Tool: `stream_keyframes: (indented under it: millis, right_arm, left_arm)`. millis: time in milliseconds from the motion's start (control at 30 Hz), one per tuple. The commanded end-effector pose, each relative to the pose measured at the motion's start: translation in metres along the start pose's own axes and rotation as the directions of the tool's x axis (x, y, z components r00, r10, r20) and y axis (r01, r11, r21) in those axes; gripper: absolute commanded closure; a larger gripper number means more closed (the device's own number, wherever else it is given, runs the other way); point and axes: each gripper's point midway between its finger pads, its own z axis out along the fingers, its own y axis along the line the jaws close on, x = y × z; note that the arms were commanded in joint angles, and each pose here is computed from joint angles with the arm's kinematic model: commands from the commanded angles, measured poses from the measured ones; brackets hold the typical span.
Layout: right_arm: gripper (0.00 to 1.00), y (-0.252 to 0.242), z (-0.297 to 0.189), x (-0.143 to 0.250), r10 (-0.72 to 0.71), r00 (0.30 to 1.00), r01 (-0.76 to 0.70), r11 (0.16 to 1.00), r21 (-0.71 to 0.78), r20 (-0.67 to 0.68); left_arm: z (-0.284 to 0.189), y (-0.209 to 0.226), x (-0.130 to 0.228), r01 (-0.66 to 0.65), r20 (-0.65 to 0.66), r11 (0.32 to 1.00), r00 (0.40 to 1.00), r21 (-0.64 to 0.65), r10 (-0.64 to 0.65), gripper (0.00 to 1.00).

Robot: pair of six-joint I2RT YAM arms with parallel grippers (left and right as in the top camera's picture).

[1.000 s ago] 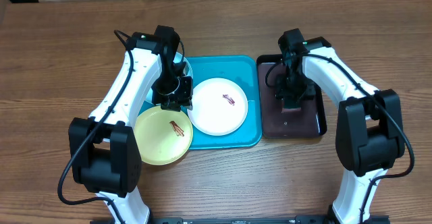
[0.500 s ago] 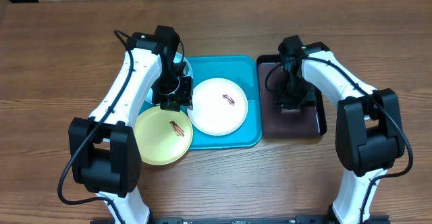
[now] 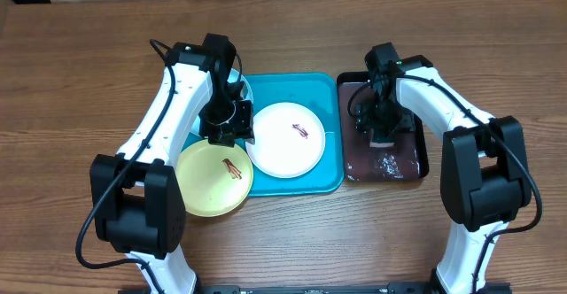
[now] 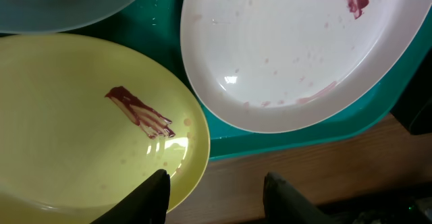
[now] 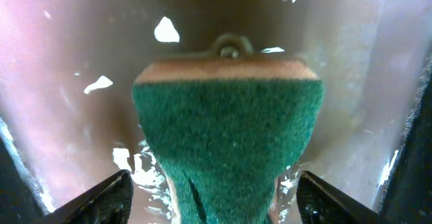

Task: Clean dirty plates on tray and stack at the side
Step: 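Grasp the green sponge in the black tray with the right gripper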

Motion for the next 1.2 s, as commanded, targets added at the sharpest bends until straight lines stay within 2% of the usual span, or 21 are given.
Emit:
stream_keyframes:
  millis: [0,33,67,100,133,167,200,267,300,500,633,667,733,767,833,867,900,933,1067,1133,1167]
  right_arm:
    - [0.28,-0.003,0.005,-0.001,0.006,1.000,-0.006,1.000,0.007,-0.001]
    - [0.38,-0.003,0.005,-0.001,0.006,1.000,-0.006,1.000,0.006,0.000]
    - [0.59,-0.003,0.005,-0.001,0.006,1.000,-0.006,1.000,0.007,0.000]
    - [0.87,-0.003,0.005,-0.001,0.006,1.000,-0.006,1.000,0.007,-0.001]
    - [0.96,-0.003,0.005,-0.001,0.006,1.000,-0.006,1.000,0.007,-0.001]
    - [0.96,-0.003,0.005,-0.001,0.006,1.000,-0.006,1.000,0.007,-0.001]
    - [0.87,-0.003,0.005,-0.001,0.006,1.000,-0.006,1.000,0.007,0.000]
    - [0.37,-0.002,0.005,-0.004,0.006,1.000,-0.006,1.000,0.004,0.010]
    - [0.23,-0.002,0.005,-0.007,0.008,1.000,-0.008,1.000,0.001,0.021]
    - [0.21,0.001,0.004,-0.027,0.017,0.995,-0.015,1.000,-0.015,0.102]
    - [0.25,0.003,0.002,-0.037,0.020,0.990,-0.016,0.999,-0.027,0.142]
    - [0.45,0.004,0.002,-0.038,0.020,0.989,-0.016,0.999,-0.028,0.145]
    - [0.93,0.004,0.002,-0.038,0.020,0.989,-0.016,0.999,-0.028,0.146]
    - [0.96,0.004,0.002,-0.039,0.020,0.988,-0.016,0.999,-0.030,0.152]
    - [0.96,0.005,0.001,-0.041,0.021,0.987,-0.016,0.999,-0.033,0.159]
    - [0.84,0.005,-0.001,-0.042,0.021,0.987,-0.016,0.999,-0.033,0.160]
    - [0.47,0.005,-0.004,-0.043,0.021,0.987,-0.016,0.999,-0.033,0.159]
    - [0.15,0.005,-0.012,-0.044,0.021,0.988,-0.016,0.999,-0.030,0.150]
    - [0.13,0.003,-0.029,-0.038,0.017,0.994,-0.015,1.000,-0.017,0.106]
    - [0.18,0.001,-0.031,-0.031,0.015,0.997,-0.014,1.000,-0.008,0.076]
    - [0.24,0.000,-0.031,-0.028,0.014,0.998,-0.014,1.000,-0.004,0.063]
  left_arm:
    - [0.001,0.000,0.003,0.012,-0.010,1.000,1.000,-0.009,-0.012,0.53]
    - [0.001,0.000,0.003,0.012,-0.009,1.000,1.000,-0.009,-0.012,0.53]
    - [0.001,0.000,0.003,0.011,-0.009,1.000,1.000,-0.009,-0.012,0.53]
    - [0.001,0.000,0.002,0.011,-0.007,1.000,1.000,-0.008,-0.011,0.53]
    - [0.001,0.000,0.002,0.011,-0.006,1.000,1.000,-0.008,-0.011,0.53]
    - [0.001,0.000,0.002,0.011,-0.006,1.000,1.000,-0.008,-0.011,0.53]
    - [0.001,0.000,0.002,0.011,-0.006,1.000,1.000,-0.008,-0.011,0.53]
    - [0.001,0.000,0.002,0.011,-0.006,1.000,1.000,-0.008,-0.011,0.53]
    - [0.001,0.000,0.002,0.011,-0.006,1.000,1.000,-0.008,-0.011,0.53]
    - [0.001,0.000,0.002,0.011,-0.007,1.000,1.000,-0.008,-0.011,0.53]
    - [0.001,-0.001,0.003,0.009,-0.011,1.000,1.000,-0.010,-0.009,0.53]
    - [0.001,-0.001,0.003,0.008,-0.011,1.000,1.000,-0.010,-0.008,0.53]
    - [0.001,-0.001,0.003,0.007,-0.011,1.000,1.000,-0.010,-0.007,0.53]
    - [0.001,-0.001,0.003,0.006,-0.011,1.000,1.000,-0.010,-0.006,0.53]
    - [0.001,-0.001,0.003,0.006,-0.011,1.000,1.000,-0.010,-0.006,0.53]
    - [0.001,-0.001,0.003,0.006,-0.011,1.000,1.000,-0.010,-0.006,0.52]
    - [0.001,-0.002,0.003,0.006,-0.011,1.000,1.000,-0.010,-0.006,0.52]
    - [0.001,-0.002,0.004,0.005,-0.011,1.000,1.000,-0.010,-0.005,0.52]
    - [0.001,-0.002,0.003,0.004,-0.010,1.000,1.000,-0.010,-0.004,0.52]
    - [0.002,-0.003,0.003,0.001,-0.009,1.000,1.000,-0.010,-0.001,0.52]
    - [0.002,-0.003,0.003,0.000,-0.008,1.000,1.000,-0.010,-0.001,0.52]
